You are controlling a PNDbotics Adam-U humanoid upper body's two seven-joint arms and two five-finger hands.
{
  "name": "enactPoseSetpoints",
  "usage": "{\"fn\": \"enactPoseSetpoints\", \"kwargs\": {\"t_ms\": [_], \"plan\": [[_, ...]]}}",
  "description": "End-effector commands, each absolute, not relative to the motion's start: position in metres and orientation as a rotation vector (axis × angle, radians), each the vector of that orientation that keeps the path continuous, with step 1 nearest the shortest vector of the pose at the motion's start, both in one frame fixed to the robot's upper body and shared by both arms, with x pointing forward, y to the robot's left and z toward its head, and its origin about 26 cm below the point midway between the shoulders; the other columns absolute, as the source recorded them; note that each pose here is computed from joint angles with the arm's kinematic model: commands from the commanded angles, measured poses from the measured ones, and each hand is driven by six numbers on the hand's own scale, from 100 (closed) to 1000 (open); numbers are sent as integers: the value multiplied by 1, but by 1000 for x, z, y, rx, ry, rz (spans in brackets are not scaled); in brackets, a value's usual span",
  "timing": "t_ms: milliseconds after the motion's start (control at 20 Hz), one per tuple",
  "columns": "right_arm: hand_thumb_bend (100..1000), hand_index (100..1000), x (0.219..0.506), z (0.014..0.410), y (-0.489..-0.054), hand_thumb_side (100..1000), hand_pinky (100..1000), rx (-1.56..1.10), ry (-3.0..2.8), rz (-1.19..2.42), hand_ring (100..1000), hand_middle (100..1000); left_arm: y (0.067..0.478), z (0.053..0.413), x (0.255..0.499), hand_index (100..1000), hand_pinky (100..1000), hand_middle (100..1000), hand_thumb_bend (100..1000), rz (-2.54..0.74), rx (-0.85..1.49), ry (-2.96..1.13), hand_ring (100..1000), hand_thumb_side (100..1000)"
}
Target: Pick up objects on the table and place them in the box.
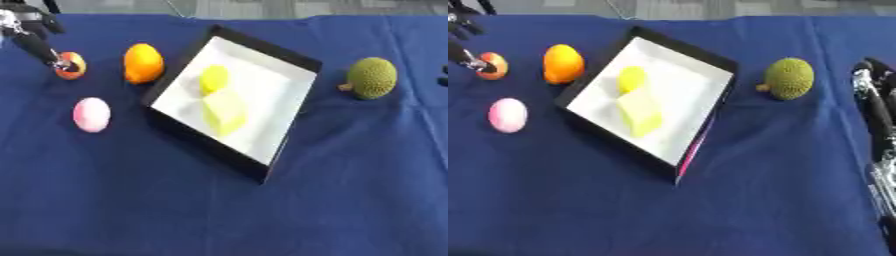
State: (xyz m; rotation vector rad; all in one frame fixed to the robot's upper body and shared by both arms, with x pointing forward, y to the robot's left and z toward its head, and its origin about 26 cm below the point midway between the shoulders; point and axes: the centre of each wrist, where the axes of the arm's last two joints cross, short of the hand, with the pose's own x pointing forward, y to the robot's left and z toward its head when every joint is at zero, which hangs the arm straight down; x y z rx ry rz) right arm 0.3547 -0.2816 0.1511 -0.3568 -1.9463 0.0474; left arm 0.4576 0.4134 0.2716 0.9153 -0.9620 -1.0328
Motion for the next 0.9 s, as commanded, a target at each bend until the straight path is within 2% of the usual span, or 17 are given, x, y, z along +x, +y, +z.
{"fn": "enactPoseSetpoints", "kwargs": {"t_ms": [50,600,900], "plan": [[100,898,354,165,-281,727,982,-354,-1992,42,846,804,420,288,455,899,841,884,541,-993,958,-987,894,213],[100,899,356,168,-276,733,983,-333,-2000,52,846,805,423,276,459,895,840,876,519,-938,1032,-908,891,111],[100,899,356,168,-275,734,984,-325,-2001,58,846,805,426,266,462,868,813,845,427,-890,1052,-871,867,100]]}}
